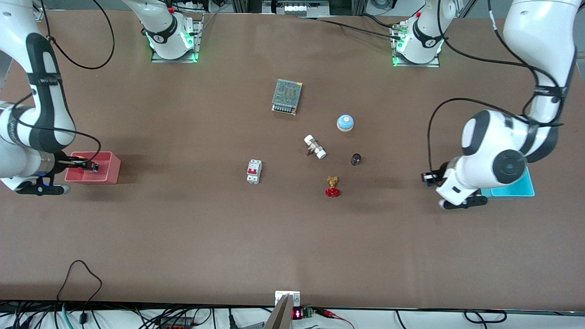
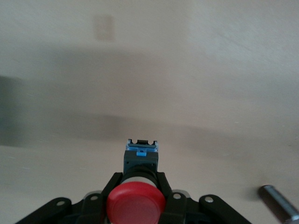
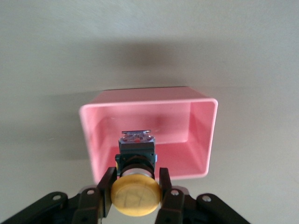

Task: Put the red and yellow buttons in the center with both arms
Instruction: 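Carry the yellow button and red button toward the table center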

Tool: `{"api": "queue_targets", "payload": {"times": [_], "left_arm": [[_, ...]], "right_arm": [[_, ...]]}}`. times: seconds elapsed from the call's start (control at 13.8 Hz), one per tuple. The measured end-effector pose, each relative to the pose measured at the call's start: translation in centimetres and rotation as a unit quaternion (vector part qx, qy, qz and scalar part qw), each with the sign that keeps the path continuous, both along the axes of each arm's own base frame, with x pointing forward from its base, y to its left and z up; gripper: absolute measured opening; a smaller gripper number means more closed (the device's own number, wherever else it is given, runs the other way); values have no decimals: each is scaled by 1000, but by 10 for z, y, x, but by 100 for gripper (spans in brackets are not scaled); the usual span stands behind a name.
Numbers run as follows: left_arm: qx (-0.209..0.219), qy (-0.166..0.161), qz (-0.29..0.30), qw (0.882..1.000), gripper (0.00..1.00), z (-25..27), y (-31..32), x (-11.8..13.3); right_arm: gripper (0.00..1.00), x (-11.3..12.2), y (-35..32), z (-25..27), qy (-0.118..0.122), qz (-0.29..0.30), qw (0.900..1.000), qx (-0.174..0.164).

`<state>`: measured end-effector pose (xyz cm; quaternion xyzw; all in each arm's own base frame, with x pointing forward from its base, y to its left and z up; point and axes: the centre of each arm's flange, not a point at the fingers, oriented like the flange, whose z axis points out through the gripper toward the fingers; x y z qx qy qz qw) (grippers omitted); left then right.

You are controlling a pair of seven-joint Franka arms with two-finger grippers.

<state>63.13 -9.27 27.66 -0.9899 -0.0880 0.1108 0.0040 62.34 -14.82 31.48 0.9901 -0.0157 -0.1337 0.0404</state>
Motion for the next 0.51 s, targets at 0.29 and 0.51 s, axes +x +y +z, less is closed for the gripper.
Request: {"api": "queue_targets", "payload": {"times": [0.29, 0.51], "left_arm": [[-11, -41, 13, 999, 35, -47, -49, -30], [-14, -46, 20, 999, 35, -66, -56, -46]], "right_arm": [[42, 20, 63, 42, -28, 8, 999, 16], [42, 26, 139, 25, -22, -36, 999, 28]]}}
